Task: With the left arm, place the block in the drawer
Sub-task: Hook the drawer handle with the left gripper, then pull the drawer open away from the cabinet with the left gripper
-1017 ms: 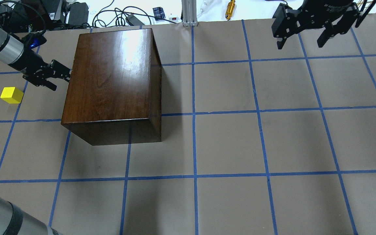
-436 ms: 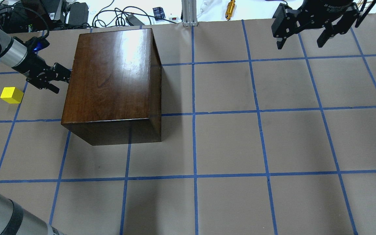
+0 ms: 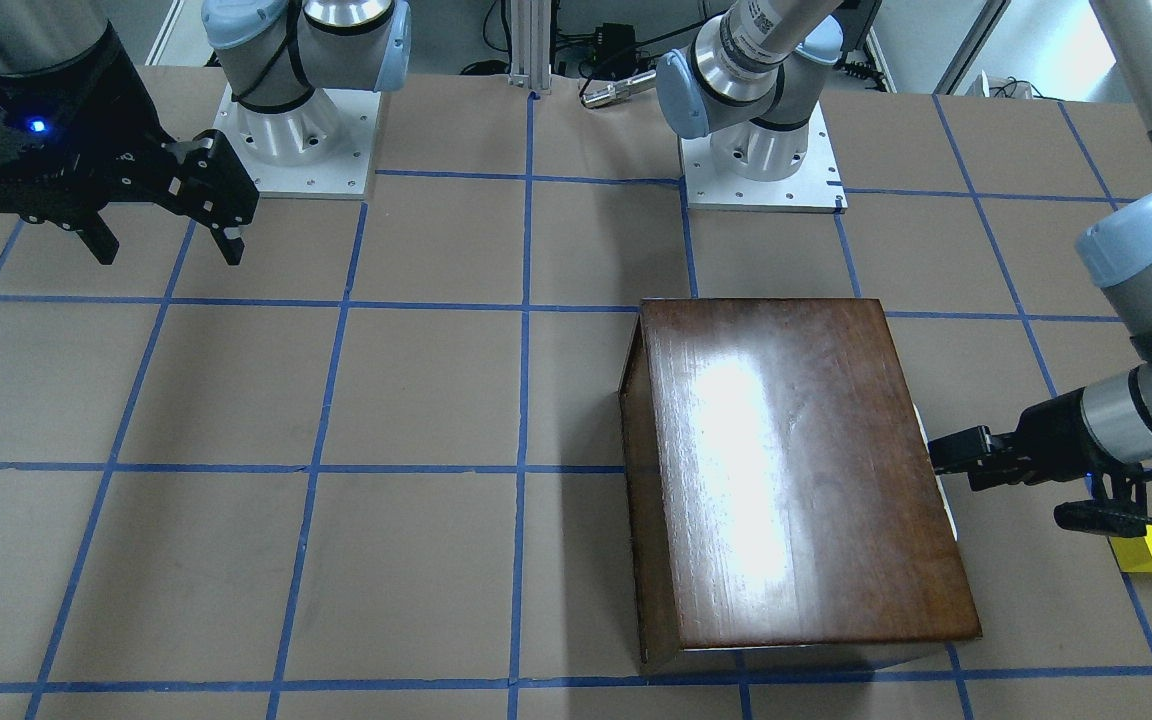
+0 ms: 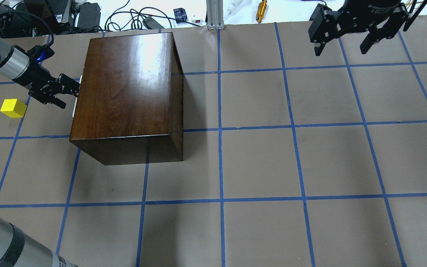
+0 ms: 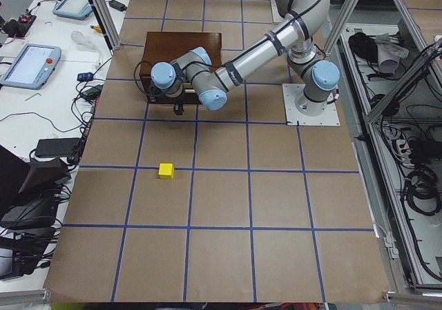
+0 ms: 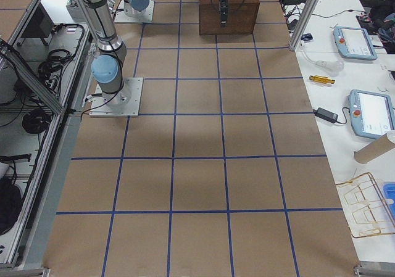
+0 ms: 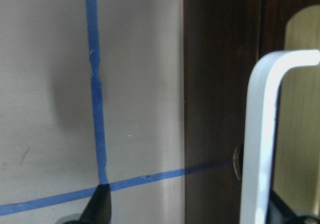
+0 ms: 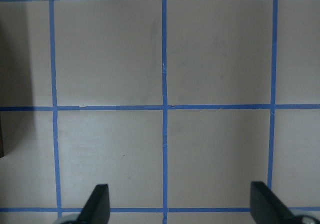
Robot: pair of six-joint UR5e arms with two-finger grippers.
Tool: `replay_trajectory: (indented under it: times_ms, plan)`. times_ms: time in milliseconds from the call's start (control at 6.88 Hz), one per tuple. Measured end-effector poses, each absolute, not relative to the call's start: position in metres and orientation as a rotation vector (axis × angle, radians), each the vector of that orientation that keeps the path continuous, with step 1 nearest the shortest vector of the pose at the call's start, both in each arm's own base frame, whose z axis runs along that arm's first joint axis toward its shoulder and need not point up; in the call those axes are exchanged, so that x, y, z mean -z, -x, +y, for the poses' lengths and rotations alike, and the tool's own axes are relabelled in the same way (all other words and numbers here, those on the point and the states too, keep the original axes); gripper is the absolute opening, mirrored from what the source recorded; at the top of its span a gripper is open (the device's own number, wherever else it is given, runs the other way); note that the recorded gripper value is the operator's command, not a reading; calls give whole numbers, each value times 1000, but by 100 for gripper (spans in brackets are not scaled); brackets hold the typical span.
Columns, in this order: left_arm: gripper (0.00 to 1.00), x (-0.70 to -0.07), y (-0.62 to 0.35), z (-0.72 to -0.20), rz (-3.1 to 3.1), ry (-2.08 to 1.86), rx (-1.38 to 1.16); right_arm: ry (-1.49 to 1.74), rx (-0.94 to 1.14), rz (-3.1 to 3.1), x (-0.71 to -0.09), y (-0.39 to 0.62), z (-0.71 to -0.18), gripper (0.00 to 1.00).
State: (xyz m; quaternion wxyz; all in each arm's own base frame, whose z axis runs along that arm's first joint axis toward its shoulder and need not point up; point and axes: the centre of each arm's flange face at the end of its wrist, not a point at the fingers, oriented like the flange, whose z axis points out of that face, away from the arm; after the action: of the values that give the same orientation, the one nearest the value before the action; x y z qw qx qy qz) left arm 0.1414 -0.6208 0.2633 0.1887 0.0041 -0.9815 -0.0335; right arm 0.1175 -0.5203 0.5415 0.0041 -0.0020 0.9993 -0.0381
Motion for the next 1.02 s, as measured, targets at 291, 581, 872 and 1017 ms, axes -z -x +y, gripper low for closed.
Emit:
replay_trajectory:
  times_ms: [291, 581, 872, 1017]
  plan:
    - [100, -265, -144, -623, -2765, -7, 90, 7, 121, 3132, -542, -118, -520, 100]
    - [100, -268, -146, -624, -2771, -3, 82, 7, 120, 3132, -542, -118, -520, 100]
    - [100, -269, -157, -623, -2786, -18, 72, 7, 121, 3132, -542, -118, -520, 100]
    - [100, -269, -167, -621, -2790, -37, 66, 7, 121, 3132, -542, -118, -520, 100]
